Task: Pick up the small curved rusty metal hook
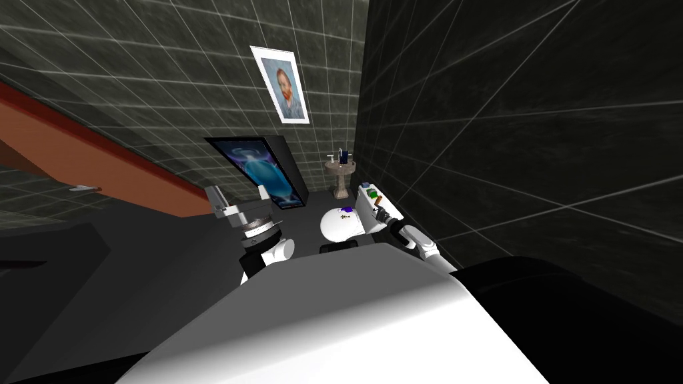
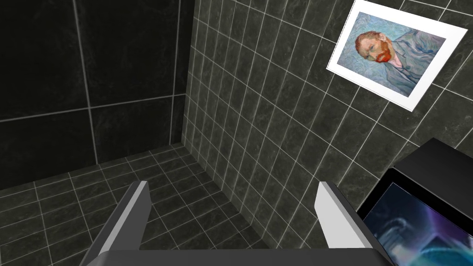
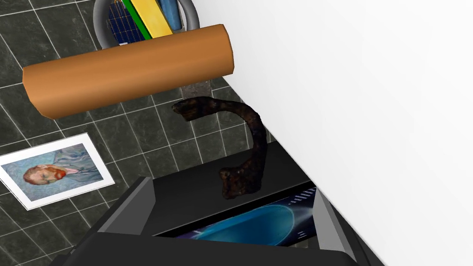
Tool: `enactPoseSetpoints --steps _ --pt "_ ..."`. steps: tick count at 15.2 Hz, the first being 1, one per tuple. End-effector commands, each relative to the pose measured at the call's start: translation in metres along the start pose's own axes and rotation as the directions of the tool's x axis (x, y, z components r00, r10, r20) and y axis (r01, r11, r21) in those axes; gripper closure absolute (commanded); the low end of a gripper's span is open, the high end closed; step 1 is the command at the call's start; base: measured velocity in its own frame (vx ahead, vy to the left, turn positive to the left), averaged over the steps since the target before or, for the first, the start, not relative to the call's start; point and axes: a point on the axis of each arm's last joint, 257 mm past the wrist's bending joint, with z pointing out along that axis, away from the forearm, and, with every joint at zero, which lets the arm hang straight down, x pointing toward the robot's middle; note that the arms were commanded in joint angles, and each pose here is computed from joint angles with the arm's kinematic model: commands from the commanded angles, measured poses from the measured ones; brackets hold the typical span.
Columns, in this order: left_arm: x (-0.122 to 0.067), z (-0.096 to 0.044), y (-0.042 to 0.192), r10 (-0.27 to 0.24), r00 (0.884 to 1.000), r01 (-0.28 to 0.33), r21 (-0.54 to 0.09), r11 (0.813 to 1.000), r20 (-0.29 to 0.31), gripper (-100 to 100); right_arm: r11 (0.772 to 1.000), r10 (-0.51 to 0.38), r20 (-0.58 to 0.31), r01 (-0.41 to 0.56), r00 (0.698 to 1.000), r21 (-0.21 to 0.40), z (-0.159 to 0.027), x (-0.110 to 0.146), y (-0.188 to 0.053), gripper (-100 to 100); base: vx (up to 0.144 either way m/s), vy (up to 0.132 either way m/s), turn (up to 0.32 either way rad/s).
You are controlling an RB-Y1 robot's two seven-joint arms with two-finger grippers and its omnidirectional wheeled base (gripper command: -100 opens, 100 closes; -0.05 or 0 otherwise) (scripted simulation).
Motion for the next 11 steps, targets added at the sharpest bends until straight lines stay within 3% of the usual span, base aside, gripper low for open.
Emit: enactPoseSetpoints --steps 1,11 --pt "0.0 0.0 0.0 0.0 1.0 0.0 0.0 1.0 0.0 0 1.0 -0.002 0.003 0.002 1.0 -0.002 -0.0025 0.0005 0.0026 -100 -0.001 0.011 -0.031" --pt "0.0 0.0 0.0 0.0 1.0 0.0 0.0 1.0 0.0 0 1.0 -0.003 0.005 0.003 1.0 -0.002 -0.0039 0.0008 0.0035 -100 0.0 0.003 -0.008"
